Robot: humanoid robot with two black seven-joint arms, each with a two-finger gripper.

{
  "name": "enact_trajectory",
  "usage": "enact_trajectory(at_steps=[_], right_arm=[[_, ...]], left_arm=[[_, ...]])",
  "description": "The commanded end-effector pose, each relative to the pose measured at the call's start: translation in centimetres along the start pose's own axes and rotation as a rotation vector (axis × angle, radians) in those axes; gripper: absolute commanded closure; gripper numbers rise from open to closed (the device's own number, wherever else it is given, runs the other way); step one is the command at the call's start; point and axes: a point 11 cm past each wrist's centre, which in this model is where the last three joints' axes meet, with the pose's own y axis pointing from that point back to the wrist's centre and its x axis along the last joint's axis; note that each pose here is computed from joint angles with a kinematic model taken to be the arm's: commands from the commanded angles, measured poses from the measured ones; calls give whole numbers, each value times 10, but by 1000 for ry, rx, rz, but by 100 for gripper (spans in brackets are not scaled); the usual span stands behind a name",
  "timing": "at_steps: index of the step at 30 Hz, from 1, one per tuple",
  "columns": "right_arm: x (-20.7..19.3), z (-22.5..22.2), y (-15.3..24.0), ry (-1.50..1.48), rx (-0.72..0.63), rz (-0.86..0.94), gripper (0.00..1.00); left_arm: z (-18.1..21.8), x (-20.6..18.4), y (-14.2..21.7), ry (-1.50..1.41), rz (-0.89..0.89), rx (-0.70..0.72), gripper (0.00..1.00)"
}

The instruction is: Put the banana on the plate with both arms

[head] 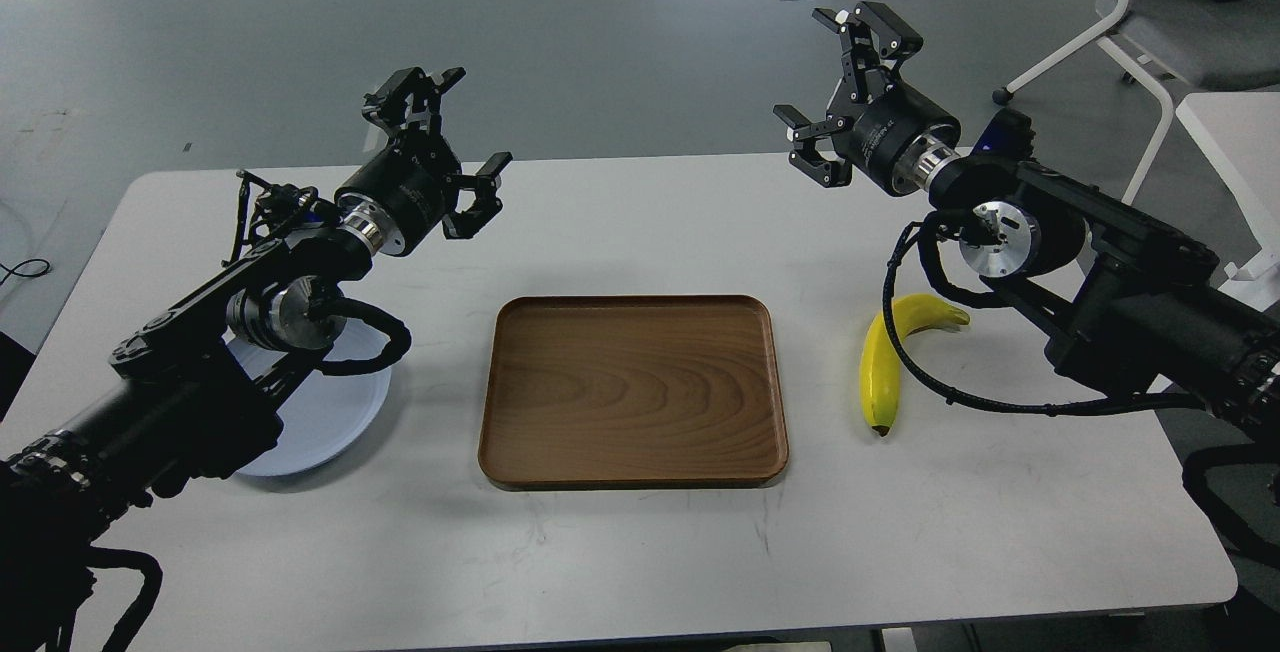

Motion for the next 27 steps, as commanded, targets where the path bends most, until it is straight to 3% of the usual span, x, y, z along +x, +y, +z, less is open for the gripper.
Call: enact_trajectory(at_steps=[1, 6, 8, 11, 14, 16, 22, 27], right_arm=[[4, -2, 2, 5, 2, 8, 0], [8, -1, 5, 8, -2, 16, 0], [10, -4, 5, 13, 2, 21, 0], [10, -4, 5, 16, 2, 21, 0], [10, -4, 5, 16, 2, 23, 0], [11, -2, 5, 20, -2, 25, 0], [11, -2, 5, 26, -4, 24, 0], [7, 2, 4, 44, -21, 14, 0]], left_arm=[[28, -7, -2, -255, -36, -108, 2], [58, -7, 9, -807, -55, -143, 2], [57, 10, 31, -1148, -117, -73, 2], [40, 41, 59, -1433, -165, 49, 2], [39, 64, 79, -1532, -139, 92, 2], [39, 101, 114, -1615, -90, 185, 2], [21, 157, 187, -1633, -16, 395, 4], [0, 178, 232, -1629, 14, 497, 4]])
